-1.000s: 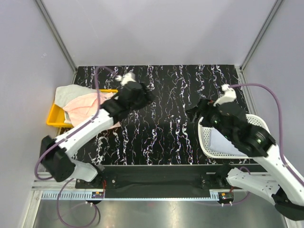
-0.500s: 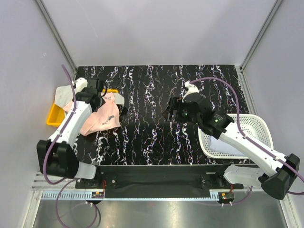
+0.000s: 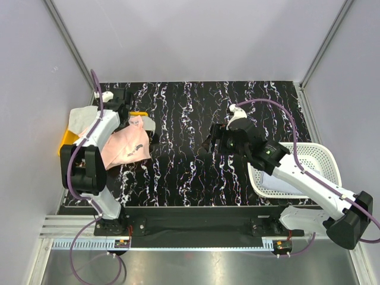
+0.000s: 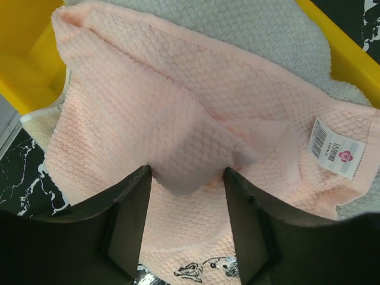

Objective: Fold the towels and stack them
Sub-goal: Grab crumpled towel, then move the towel to the center of the board, then flatten out the crumpled towel

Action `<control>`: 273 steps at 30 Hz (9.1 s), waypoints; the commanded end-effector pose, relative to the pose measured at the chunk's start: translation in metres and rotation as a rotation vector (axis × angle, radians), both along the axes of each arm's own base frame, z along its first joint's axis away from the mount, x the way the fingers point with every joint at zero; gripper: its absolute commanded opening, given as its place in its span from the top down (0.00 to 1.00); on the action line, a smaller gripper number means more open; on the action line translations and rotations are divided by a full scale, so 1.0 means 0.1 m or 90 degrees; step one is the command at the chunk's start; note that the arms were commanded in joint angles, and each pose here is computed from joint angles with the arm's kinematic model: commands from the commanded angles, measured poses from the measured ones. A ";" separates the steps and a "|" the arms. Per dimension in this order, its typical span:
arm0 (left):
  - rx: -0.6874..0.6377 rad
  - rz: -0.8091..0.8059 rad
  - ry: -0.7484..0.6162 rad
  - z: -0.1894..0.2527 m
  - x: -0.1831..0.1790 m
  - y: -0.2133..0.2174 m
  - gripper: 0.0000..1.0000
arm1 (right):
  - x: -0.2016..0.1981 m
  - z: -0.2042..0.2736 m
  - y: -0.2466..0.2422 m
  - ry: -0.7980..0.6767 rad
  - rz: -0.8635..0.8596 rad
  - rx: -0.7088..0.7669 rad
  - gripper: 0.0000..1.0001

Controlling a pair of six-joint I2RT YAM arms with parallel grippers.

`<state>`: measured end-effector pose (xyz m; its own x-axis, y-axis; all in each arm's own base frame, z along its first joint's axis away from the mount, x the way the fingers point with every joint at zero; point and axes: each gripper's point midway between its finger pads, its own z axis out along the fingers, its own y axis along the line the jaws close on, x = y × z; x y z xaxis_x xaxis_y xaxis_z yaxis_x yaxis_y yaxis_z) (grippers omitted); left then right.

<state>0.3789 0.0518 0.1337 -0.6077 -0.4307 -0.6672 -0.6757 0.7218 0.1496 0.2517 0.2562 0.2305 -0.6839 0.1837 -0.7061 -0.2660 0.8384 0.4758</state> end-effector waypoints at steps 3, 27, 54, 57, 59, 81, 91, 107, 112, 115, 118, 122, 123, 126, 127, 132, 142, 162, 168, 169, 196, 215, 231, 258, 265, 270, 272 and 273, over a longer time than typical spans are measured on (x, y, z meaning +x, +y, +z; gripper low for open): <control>0.032 -0.005 -0.045 0.23 0.22 0.10 0.63 | 0.06 0.10 0.04 -0.028 0.003 0.018 0.16; -0.129 -0.282 -0.231 1.71 -0.33 -1.22 1.00 | 0.30 0.37 0.51 -0.131 0.094 0.075 0.18; -0.173 -0.397 -0.248 1.84 -0.64 -1.64 1.00 | 1.13 0.32 1.73 -0.351 0.218 0.217 0.18; -0.170 -0.402 -0.247 1.85 -0.66 -1.63 1.00 | 1.13 0.45 1.79 -0.376 0.233 0.237 0.20; -0.166 -0.407 -0.246 1.85 -0.66 -1.62 1.00 | 1.13 0.52 1.83 -0.385 0.240 0.254 0.22; -0.229 -0.596 -0.263 2.27 -1.05 -1.91 1.00 | 0.65 1.23 1.04 -0.394 0.220 0.090 1.00; -0.320 -0.834 -0.387 2.94 -1.66 -2.29 1.00 | -0.05 1.91 0.49 -0.430 0.279 0.017 1.00; -0.418 -1.004 -0.573 3.84 -2.16 -2.56 1.00 | -0.64 2.82 -0.14 -0.471 0.245 0.069 1.00; -0.438 -0.976 -0.576 3.90 -1.92 -2.66 1.00 | -0.49 2.97 -0.28 -0.481 0.177 0.041 1.00; -0.449 -0.955 -0.548 3.76 -1.61 -2.79 1.00 | -0.21 2.84 -0.29 -0.459 0.115 -0.011 1.00; -0.467 -0.912 -0.507 3.45 -1.14 -2.90 1.00 | 0.17 2.53 -0.22 -0.430 0.068 -0.080 1.00; -0.504 -0.852 -0.445 2.83 -0.42 -2.96 0.95 | 0.92 1.88 -0.19 -0.329 0.060 -0.071 1.00; -0.496 -0.831 -0.448 2.71 -0.17 -2.91 0.92 | 1.11 1.69 -0.18 -0.314 0.060 -0.069 1.00; -0.507 -0.779 -0.394 2.05 0.57 -2.87 0.76 | 1.89 1.05 -0.30 -0.246 0.026 -0.105 1.00; -0.483 -0.745 -0.387 1.90 0.82 -2.80 0.70 | 2.24 0.57 -0.34 -0.188 0.021 -0.124 1.00; -0.488 -0.601 -0.295 0.97 2.01 -2.52 0.20 | 3.29 0.08 -0.39 -0.143 -0.030 -0.147 1.00; -0.353 -0.525 -0.265 0.73 1.76 -2.58 0.10 | 3.61 -0.15 -0.78 -0.081 -0.151 -0.160 0.38; -0.204 -0.358 0.019 -0.73 -0.38 -2.33 0.60 | 0.72 -1.41 -0.05 0.157 -0.086 -0.143 0.48; -0.238 -0.390 0.016 -0.89 -0.90 -2.40 0.54 | 0.16 -1.71 -0.05 0.200 -0.083 -0.152 0.44; -0.229 -0.388 0.027 -0.94 -0.95 -2.37 0.54 | 0.07 -1.79 -0.02 0.210 -0.078 -0.167 0.44; -0.320 -0.416 0.118 -0.95 -2.37 -2.70 0.66 | -0.98 -1.67 -0.58 0.273 -0.065 -0.203 0.71; 0.026 -0.522 -0.018 -0.05 0.91 -3.07 0.37 | 1.91 -0.81 -0.42 0.102 -0.154 -0.087 0.80; 0.005 -0.599 0.034 -0.69 1.35 -3.17 0.43 | 2.41 -1.40 -0.33 0.156 -0.153 -0.066 0.84; -0.072 -0.592 0.009 -0.92 1.39 -3.47 0.59 | 2.39 -1.58 -0.47 0.184 -0.162 -0.056 0.86; -0.075 -0.592 -0.005 -0.86 1.41 -3.51 0.59 | 2.37 -1.66 -0.47 0.195 -0.160 -0.057 0.87; -0.078 -0.589 -0.016 -0.82 1.41 -3.53 0.60 | 2.36 -1.74 -0.47 0.206 -0.159 -0.063 0.87; -0.083 -0.592 -0.019 -0.83 1.41 -3.54 0.58 | 2.36 -1.78 -0.47 0.210 -0.158 -0.063 0.87; -0.088 -0.594 -0.028 -0.78 1.41 -3.55 0.57 | 2.35 -1.80 -0.47 0.213 -0.159 -0.065 0.87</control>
